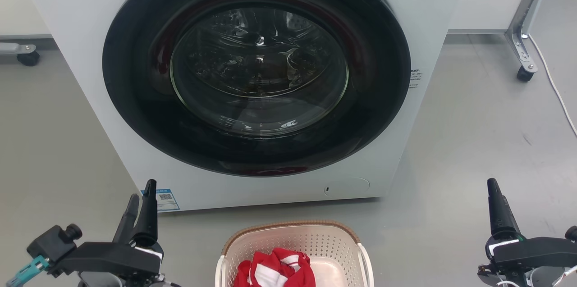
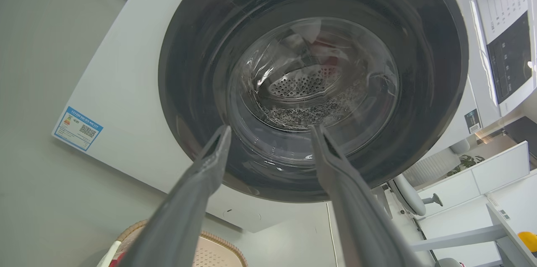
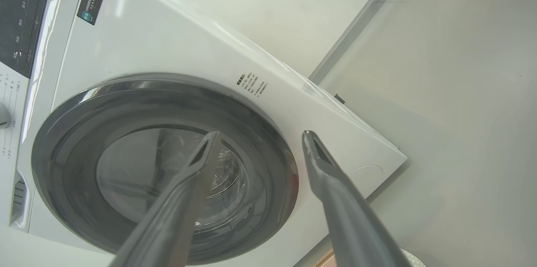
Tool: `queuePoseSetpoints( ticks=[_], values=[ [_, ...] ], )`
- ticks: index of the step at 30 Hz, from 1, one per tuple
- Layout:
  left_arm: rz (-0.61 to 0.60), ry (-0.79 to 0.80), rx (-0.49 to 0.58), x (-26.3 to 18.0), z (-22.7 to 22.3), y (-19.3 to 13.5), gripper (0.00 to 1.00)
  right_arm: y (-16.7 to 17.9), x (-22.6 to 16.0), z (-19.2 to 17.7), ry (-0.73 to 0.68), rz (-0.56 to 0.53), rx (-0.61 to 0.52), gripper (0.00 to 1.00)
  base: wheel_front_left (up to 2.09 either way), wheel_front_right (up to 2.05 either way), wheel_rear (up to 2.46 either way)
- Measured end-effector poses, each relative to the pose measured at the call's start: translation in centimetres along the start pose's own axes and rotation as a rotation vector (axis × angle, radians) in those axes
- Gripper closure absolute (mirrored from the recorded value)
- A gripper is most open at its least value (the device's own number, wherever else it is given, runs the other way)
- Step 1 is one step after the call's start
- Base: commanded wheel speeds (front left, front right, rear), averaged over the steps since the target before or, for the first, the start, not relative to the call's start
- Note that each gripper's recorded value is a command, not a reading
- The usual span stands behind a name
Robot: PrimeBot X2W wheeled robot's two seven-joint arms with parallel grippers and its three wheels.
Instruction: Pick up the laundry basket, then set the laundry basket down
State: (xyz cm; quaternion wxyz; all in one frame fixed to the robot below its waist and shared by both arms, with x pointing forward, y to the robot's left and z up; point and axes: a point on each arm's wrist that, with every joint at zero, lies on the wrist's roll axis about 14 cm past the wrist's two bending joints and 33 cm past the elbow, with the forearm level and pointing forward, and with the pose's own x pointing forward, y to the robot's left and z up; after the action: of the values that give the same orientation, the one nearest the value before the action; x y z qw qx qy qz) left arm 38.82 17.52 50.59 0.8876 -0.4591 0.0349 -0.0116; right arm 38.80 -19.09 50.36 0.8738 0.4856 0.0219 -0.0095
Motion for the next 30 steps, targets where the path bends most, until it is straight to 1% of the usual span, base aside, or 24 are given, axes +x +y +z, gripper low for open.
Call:
queuePoseSetpoints(
  ticks=[1, 3, 11, 20, 30],
  values=[
    [-0.013, -0.007, 0.032, 0.1, 0.2, -0.4, 0.0, 0.2, 0.0, 0.0, 0.002, 0.004, -0.045, 0.0, 0.0, 0.0, 0.0],
    [-0.019, -0.014, 0.078, 0.2, 0.4, -0.7, 0.0, 0.4, 0.1, 0.0, 0.002, 0.009, -0.096, 0.0, 0.0, 0.0, 0.0],
    [-0.048, -0.031, 0.221, 0.2, 0.6, -1.8, 0.0, 1.3, 0.2, 0.0, 0.0, 0.038, -0.27, 0.0, 0.0, 0.0, 0.0],
    [-0.069, -0.041, 0.374, 0.1, 0.6, -2.5, 0.0, 2.3, 0.3, -0.3, -0.011, 0.072, -0.403, 0.0, 0.0, 0.0, 0.0],
    [-0.099, -0.049, 0.515, 0.0, 0.3, -3.4, 0.0, 3.1, 0.2, -0.6, -0.023, 0.103, -0.542, 0.0, 0.0, 0.0, 0.0]
  ],
)
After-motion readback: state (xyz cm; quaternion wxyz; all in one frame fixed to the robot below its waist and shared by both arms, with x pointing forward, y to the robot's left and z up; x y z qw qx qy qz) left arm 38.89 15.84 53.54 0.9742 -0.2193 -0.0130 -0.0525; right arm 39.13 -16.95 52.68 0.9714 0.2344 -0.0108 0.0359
